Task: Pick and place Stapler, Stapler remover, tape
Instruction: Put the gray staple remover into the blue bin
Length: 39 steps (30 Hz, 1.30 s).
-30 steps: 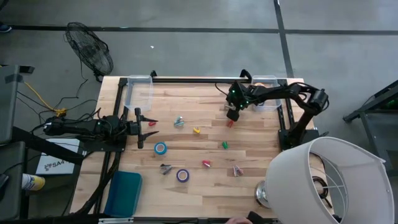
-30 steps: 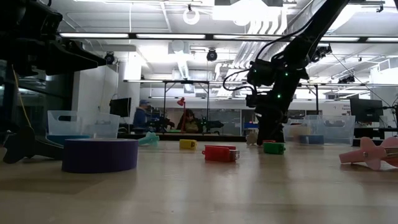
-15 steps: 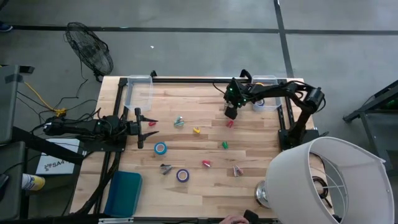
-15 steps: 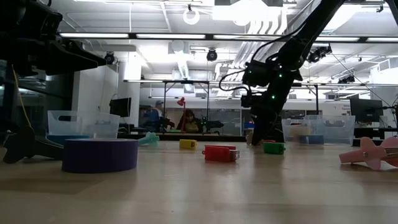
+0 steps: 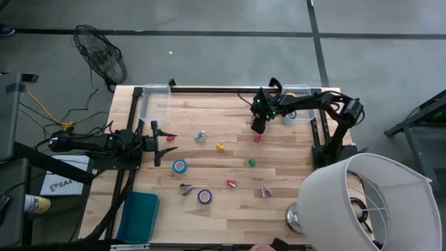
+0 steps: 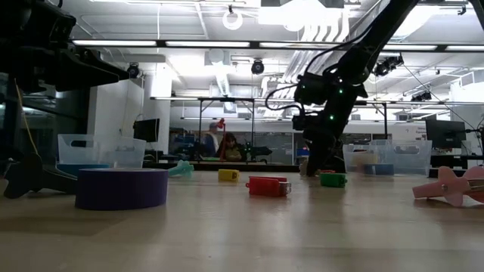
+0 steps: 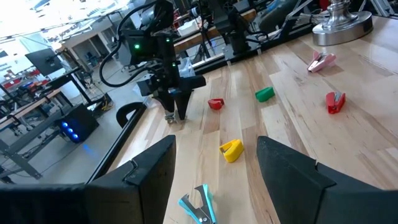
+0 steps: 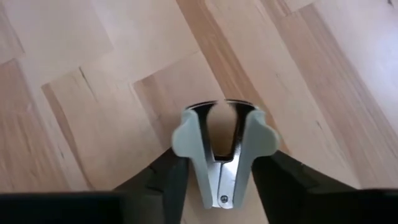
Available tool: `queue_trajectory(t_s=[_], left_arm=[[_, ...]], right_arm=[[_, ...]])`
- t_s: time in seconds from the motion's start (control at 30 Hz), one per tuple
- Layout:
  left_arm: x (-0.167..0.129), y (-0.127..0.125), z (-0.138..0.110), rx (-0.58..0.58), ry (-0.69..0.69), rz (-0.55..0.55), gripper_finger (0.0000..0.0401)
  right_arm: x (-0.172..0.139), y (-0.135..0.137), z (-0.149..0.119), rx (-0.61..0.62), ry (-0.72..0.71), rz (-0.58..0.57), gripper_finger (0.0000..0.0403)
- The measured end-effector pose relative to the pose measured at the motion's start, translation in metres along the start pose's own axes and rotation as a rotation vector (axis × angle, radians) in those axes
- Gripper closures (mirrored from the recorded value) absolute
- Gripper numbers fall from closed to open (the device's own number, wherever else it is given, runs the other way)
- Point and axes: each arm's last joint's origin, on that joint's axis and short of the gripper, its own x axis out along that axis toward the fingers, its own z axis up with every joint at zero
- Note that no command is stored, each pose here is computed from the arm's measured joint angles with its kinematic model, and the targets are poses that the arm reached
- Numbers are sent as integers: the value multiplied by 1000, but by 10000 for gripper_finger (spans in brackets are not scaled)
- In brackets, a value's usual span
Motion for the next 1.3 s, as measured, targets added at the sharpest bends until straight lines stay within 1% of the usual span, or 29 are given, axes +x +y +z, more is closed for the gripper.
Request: queue_trajectory(t_s=[0.17,0.3,0.43,0.57,0.7,0.9,1.07,1.17,1.3], left_arm=[[0,0,0,0,-1,0,180],[0,0,0,0,-1,0,180],[0,0,0,0,0,0,180],[0,0,0,0,-1,0,180],[0,0,0,0,0,0,180],[0,0,0,0,0,0,180],[0,0,0,0,0,0,180],[0,0,0,0,-1,0,180],[0,0,0,0,-1,0,180]], right_arm=[[-1,5,0,-15,1,10,295],[-10,13,1,-34,-12,38,324],[-28,23,8,-65,-80,49,324],[-51,41,13,-121,-158,81,324],[-80,65,16,-237,-259,113,324],[-117,96,13,-412,-388,111,324],[-127,117,9,-527,-430,119,324],[-128,128,6,-557,-436,132,324],[-130,142,1,-585,-440,85,324]])
